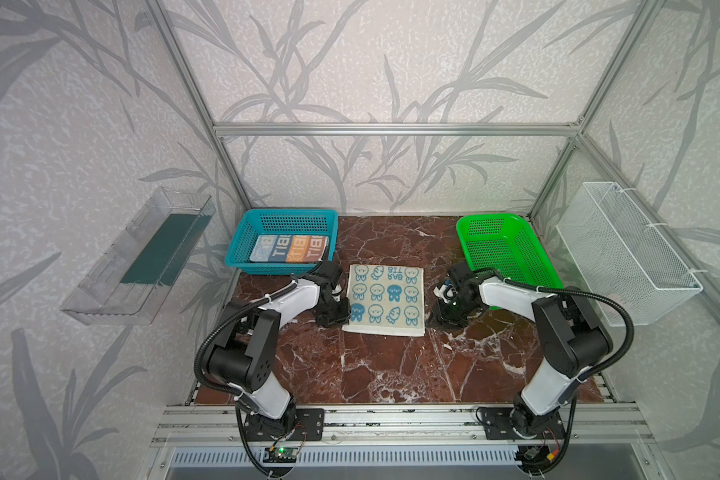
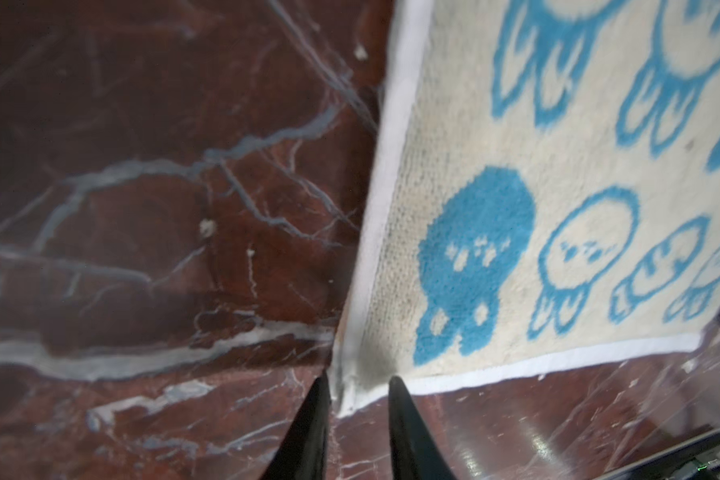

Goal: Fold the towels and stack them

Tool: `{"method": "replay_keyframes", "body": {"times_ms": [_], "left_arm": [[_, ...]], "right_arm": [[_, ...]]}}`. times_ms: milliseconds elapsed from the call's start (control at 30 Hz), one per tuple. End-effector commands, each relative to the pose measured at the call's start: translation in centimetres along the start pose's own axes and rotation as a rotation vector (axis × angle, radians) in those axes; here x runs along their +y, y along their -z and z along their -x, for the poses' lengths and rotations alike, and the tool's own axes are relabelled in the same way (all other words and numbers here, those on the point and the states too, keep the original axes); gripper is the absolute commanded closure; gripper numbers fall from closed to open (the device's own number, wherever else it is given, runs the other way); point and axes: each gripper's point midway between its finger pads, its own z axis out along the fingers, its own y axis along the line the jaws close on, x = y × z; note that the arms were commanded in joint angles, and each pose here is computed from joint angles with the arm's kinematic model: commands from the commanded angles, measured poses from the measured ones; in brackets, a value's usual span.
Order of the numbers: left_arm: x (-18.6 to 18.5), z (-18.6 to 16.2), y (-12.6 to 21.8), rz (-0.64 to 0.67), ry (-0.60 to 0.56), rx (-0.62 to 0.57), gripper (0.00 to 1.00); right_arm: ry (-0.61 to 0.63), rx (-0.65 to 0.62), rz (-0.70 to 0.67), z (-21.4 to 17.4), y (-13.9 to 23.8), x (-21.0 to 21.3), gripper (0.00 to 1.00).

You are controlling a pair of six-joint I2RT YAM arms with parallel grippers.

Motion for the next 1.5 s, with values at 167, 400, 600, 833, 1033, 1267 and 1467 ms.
{"method": "replay_keyframes", "body": {"times_ms": [167,400,600,833,1033,1267,1467], "left_arm": [[-4.3,5.8,7.2,-0.023,-0.056,-0.187,0.01],[-11.2,11.9,8.5,-0.253,-0.059,-0.251,0.01],[-12.7,14.1,3.4,-0.262,-0.048,-0.188,0.01],[-12.9,12.2,-1.8,-0.226,-0.056,-0.088,0.01],[-13.1,10.4,-4.1,-0.220,-0.048,-0.042,0.01],[-14.1,9.2,-5.7,-0.218,-0.054,-0.011,0.01],[-13.9,9.0,-6.0,-0.207,-0.052,-0.008,0.01]], "right_arm": [[0.093,-0.128,-0.018,5.0,6.8,3.6,0.09],[0.105,-0.208,0.018,13.4,7.7,3.9,0.03],[0.089,-0.205,0.034,17.9,5.5,3.3,0.07],[0.099,-0.171,0.035,20.2,2.9,2.0,0.19],[0.115,-0.137,0.061,20.9,1.3,1.4,0.28],[0.106,-0.114,0.057,21.2,-0.1,0.7,0.39],[0.101,-0.089,0.039,20.6,-1.0,0.2,0.52]]}}
